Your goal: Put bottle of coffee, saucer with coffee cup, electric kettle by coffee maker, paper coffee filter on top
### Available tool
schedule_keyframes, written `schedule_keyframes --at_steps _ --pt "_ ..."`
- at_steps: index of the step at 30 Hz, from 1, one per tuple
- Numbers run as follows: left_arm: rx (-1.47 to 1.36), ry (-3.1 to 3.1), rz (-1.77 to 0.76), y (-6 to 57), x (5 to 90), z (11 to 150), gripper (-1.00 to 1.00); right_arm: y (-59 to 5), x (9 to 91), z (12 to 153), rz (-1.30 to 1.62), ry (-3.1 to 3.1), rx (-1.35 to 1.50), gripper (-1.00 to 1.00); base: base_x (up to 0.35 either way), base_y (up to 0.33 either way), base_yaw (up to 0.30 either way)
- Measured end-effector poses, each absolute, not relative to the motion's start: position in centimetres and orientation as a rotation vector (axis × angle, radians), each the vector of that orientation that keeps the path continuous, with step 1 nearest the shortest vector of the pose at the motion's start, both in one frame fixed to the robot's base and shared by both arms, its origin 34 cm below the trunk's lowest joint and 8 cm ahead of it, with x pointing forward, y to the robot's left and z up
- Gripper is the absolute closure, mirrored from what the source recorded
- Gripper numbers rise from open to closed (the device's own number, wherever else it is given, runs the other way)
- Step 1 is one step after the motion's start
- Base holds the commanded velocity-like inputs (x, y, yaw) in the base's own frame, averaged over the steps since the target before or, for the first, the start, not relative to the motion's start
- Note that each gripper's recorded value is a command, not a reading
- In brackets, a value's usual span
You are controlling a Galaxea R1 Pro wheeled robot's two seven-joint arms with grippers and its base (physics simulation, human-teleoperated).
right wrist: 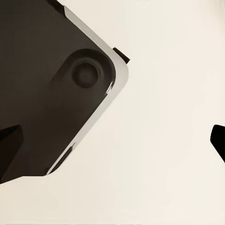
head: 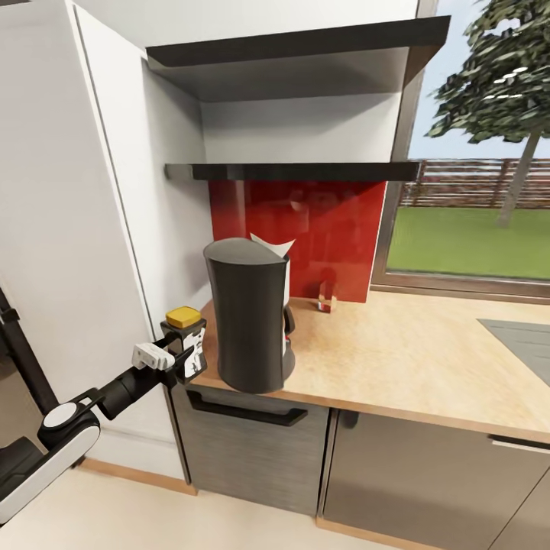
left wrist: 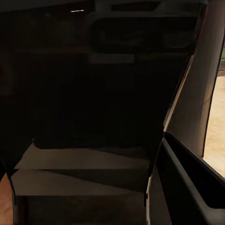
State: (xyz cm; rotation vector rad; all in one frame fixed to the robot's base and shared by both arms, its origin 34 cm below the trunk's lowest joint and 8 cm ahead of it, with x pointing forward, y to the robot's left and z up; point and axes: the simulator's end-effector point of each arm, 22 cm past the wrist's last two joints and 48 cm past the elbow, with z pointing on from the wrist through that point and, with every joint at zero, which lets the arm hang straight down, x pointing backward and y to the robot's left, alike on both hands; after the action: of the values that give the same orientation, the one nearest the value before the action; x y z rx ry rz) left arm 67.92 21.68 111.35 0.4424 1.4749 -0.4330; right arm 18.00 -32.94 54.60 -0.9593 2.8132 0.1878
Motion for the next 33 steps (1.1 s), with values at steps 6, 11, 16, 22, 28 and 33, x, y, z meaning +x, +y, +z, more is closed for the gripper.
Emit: schedule_keyframes --at_steps 6,11,16,22,28,33 --pt "0.442 1.475 -0.433 21.68 67.93 111.35 1.00 -32.95 17.99 54.60 0.188 2.814 -0.959 -1.00 0.032 0.000 0.000" --pt "0.442 1.474 -0.433 21.68 67.93 111.37 1.00 -32.94 18.00 54.61 0.188 2.813 -0.959 -1.00 0.094 0.000 0.000" --pt "0.442 1.474 -0.433 21.68 67.92 111.37 1.00 -32.95 17.99 54.60 0.188 2.813 -0.959 -1.00 0.066 0.003 0.000" --pt "0.442 1.474 -0.433 21.68 67.92 111.38 1.00 -32.94 18.00 54.61 0.188 2.813 -0.959 -1.00 0.137 0.024 0.000" --pt "0.442 1.475 -0.433 21.68 67.93 111.35 1.00 -32.94 18.00 54.60 0.188 2.813 -0.959 -1.00 0.022 0.005 0.000" --pt "0.442 1.475 -0.433 21.67 67.92 111.36 1.00 -32.94 18.00 54.61 0.188 2.813 -0.959 -1.00 0.075 0.086 0.000"
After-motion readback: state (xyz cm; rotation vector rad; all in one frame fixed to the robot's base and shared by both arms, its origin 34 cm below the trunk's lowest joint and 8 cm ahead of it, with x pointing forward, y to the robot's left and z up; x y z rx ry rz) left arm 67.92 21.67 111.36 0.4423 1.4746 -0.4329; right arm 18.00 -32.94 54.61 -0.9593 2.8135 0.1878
